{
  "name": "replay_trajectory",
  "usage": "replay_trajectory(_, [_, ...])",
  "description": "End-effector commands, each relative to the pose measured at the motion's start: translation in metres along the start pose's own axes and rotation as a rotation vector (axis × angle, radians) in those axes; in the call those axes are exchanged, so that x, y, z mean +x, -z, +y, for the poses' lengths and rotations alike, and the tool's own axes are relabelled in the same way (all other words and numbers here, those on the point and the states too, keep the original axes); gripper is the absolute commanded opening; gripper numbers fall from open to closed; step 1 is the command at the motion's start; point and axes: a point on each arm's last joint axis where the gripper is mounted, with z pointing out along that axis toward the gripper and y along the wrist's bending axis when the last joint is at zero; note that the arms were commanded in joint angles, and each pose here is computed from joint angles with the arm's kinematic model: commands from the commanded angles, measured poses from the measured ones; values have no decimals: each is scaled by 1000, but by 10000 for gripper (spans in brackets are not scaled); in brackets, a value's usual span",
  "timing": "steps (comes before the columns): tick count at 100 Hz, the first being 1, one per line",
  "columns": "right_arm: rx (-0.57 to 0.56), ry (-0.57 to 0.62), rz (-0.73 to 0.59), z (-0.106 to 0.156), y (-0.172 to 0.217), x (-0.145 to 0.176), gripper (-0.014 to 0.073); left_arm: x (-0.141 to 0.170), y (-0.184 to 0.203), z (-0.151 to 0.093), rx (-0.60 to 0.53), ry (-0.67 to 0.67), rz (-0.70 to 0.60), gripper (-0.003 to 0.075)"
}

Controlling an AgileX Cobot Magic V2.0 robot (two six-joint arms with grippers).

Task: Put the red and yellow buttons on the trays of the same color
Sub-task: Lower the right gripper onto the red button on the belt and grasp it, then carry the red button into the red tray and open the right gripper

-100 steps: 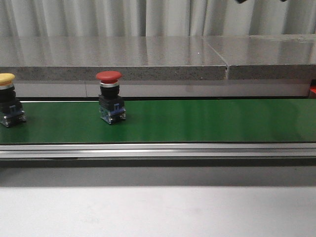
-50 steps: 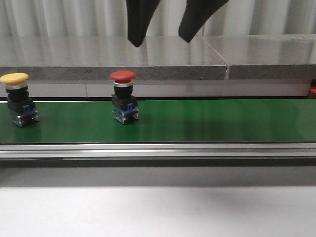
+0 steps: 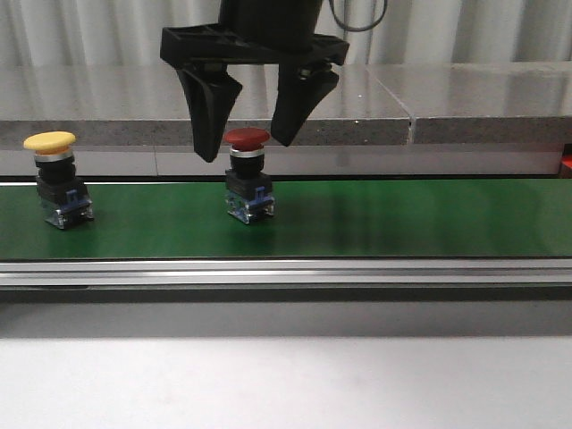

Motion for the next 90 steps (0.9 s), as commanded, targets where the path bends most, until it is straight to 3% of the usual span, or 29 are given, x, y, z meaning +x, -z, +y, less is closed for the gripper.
replay_trajectory(1, [7, 4, -111, -4, 28, -10, 590, -13, 4, -1, 6, 13, -87, -21])
replay_trajectory(7, [8, -2, -95, -7, 24, -9, 512, -13, 4, -1, 6, 13, -87, -21])
replay_trajectory(20, [8, -7, -107, -8, 23, -10, 246, -13, 4, -1, 6, 13, -87, -21])
replay_trajectory(27, [8, -7, -121, -8, 25, -11, 165, -13, 4, -1, 6, 13, -87, -21])
replay_trajectory(56, [25, -104, -182, -8, 55, -11, 152, -13, 4, -1, 6, 13, -87, -21])
replay_trajectory(90, [171, -168, -202, -28, 97, 1, 152, -13, 4, -1, 6, 13, -87, -21])
